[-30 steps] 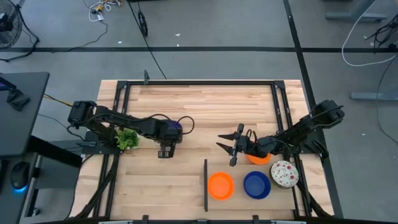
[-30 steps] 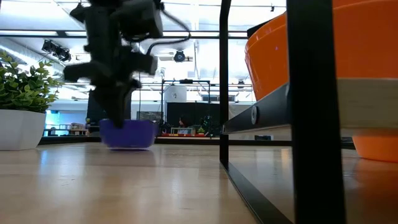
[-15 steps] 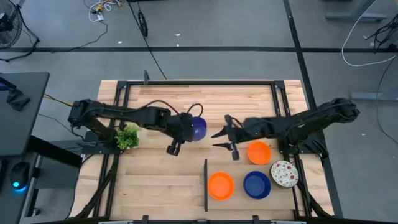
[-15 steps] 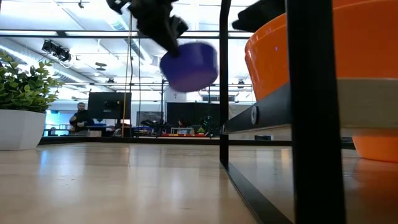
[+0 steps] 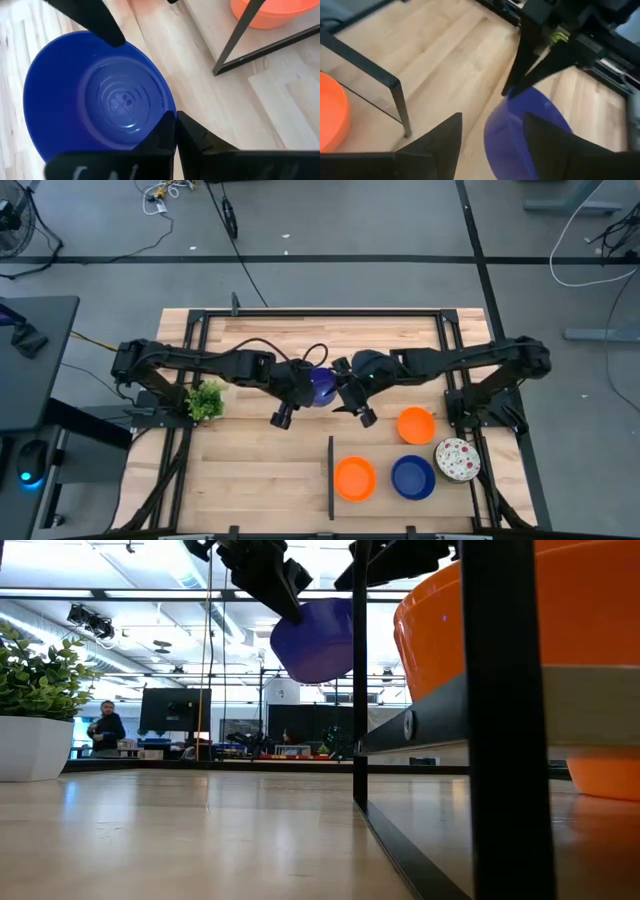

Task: Pick & Place Mini bowls
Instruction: Stack the blue bowl on the blue bowl on the shelf

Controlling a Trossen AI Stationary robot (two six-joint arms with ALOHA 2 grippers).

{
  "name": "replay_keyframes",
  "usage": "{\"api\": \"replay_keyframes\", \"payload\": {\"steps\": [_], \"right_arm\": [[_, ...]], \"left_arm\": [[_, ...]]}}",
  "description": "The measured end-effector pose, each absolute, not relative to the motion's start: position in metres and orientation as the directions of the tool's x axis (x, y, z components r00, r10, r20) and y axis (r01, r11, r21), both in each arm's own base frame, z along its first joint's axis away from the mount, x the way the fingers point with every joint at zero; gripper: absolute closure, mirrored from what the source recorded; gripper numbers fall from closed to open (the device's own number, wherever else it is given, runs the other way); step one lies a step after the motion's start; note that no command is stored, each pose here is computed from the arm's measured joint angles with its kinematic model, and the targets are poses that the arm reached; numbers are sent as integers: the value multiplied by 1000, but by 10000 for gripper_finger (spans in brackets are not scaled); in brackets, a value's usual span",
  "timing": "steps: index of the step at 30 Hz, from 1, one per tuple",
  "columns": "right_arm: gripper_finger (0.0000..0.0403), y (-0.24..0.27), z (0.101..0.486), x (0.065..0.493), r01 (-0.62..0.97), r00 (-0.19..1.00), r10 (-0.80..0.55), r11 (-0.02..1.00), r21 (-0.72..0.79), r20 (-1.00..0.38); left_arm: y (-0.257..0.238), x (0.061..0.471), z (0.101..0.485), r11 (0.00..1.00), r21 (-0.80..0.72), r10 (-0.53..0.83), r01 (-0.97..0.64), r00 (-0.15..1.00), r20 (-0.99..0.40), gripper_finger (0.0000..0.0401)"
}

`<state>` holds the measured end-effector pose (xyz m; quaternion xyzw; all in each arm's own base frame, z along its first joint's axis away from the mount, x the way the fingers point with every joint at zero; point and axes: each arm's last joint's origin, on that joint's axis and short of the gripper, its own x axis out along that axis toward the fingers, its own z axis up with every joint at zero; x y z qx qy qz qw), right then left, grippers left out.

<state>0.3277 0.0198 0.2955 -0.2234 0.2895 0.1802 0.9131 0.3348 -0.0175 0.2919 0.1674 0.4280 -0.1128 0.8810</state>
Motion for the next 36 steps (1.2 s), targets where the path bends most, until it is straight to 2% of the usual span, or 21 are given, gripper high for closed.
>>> {"api": "replay_keyframes", "payload": {"steps": [14,19,27,30,36], "right_arm": [[215,11,284,335,-504,735,243,819,-272,-633],[267,12,284,334,-509,725,273,831,-224,-632],[390,12,283,333,-507,711,277,839,-198,-647],[391,17,282,333,-490,710,263,851,-190,-653],[398,35,281,330,-395,715,121,882,-256,-689]], "left_arm": [[-17,338,294,909,225,-55,350,637,-769,392],[-18,338,294,907,229,-56,353,640,-766,387],[-18,340,296,909,235,-56,345,659,-750,386],[-18,341,297,909,240,-56,341,670,-740,375],[-15,341,300,933,268,30,240,692,-722,333]]}}
